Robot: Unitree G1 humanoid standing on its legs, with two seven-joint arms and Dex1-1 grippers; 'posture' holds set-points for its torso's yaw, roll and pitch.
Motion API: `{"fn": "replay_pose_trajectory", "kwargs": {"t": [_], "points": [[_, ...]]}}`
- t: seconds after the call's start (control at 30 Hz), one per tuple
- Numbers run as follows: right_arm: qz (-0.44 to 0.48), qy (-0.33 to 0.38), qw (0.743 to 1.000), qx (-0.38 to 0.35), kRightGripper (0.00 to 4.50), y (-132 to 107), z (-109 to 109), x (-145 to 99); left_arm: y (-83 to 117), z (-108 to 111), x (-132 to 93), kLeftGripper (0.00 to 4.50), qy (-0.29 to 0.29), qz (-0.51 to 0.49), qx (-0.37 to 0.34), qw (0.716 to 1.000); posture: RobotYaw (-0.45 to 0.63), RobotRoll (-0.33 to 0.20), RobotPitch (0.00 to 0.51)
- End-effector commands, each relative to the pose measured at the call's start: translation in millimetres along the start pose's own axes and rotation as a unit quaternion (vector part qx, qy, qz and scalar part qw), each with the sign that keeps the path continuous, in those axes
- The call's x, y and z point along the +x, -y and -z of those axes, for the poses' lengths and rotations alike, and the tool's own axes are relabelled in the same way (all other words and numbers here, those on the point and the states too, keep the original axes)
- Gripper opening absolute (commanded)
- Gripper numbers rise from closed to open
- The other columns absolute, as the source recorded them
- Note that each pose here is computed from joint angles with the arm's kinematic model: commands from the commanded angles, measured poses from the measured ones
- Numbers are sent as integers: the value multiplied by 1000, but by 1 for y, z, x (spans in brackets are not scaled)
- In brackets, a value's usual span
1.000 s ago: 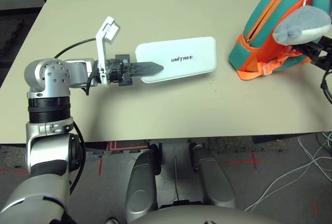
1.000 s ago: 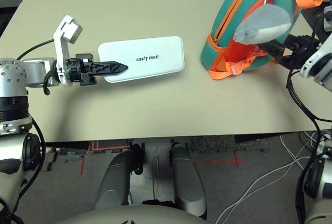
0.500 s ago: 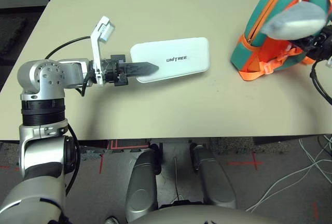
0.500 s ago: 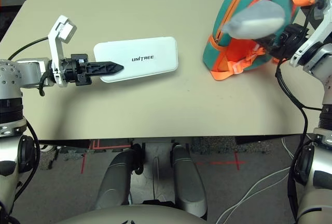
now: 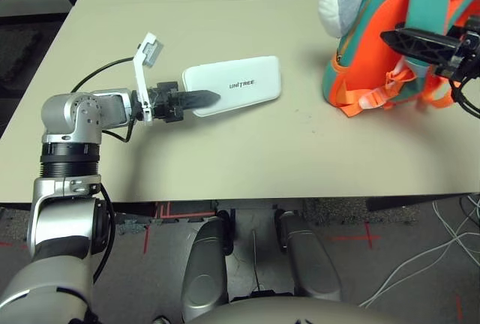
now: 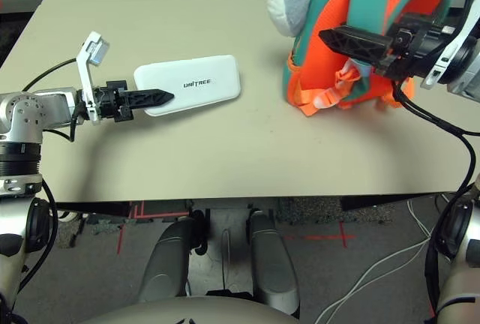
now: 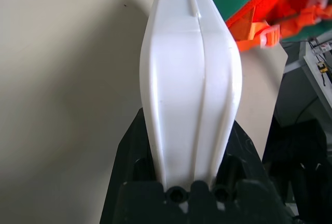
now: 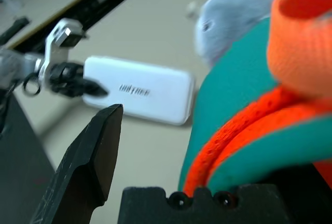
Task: Put the pencil case into the backpack and zip it.
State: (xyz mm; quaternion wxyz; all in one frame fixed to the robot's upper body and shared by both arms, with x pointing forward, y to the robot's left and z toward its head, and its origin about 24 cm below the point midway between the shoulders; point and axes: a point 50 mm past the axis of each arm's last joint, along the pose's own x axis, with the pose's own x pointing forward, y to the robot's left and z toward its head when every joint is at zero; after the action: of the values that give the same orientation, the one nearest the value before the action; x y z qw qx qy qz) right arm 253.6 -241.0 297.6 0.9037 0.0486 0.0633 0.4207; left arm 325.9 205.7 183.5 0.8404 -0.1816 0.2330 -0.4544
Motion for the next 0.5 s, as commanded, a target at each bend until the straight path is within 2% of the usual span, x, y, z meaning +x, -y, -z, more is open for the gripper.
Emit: {"fn": "replay_pose_trajectory", "kwargs": {"t": [0.03,0.2,0.33,0.37,0.4,0.43,0.47,0.5], "points": [[31,-21,999,-7,4368,-4,3,-10,0,-3,4,1312,2,11,10,1000,-142,0,215],[183,-65,981,3,4368,26,38,-24,-1,-1,8,1312,6,17,7,1000,-151,0,214],[271,-111,956,3,4368,36,66,-34,-2,4,12,1312,5,21,1,1000,-172,0,211],[291,-106,951,3,4368,37,70,-35,-2,4,12,1312,5,22,0,1000,-176,0,210],[305,-99,947,5,4187,38,72,-34,-2,5,13,1312,5,22,0,1000,-179,0,210],[319,-93,943,8,4243,39,74,-34,-2,5,13,1312,6,22,-1,1000,-179,0,210],[331,-82,940,10,4486,39,75,-33,-3,4,14,1312,6,23,-1,1000,-179,0,210],[336,-74,939,12,4500,38,76,-32,-3,4,14,1312,6,23,-1,1000,-193,0,211]]}}
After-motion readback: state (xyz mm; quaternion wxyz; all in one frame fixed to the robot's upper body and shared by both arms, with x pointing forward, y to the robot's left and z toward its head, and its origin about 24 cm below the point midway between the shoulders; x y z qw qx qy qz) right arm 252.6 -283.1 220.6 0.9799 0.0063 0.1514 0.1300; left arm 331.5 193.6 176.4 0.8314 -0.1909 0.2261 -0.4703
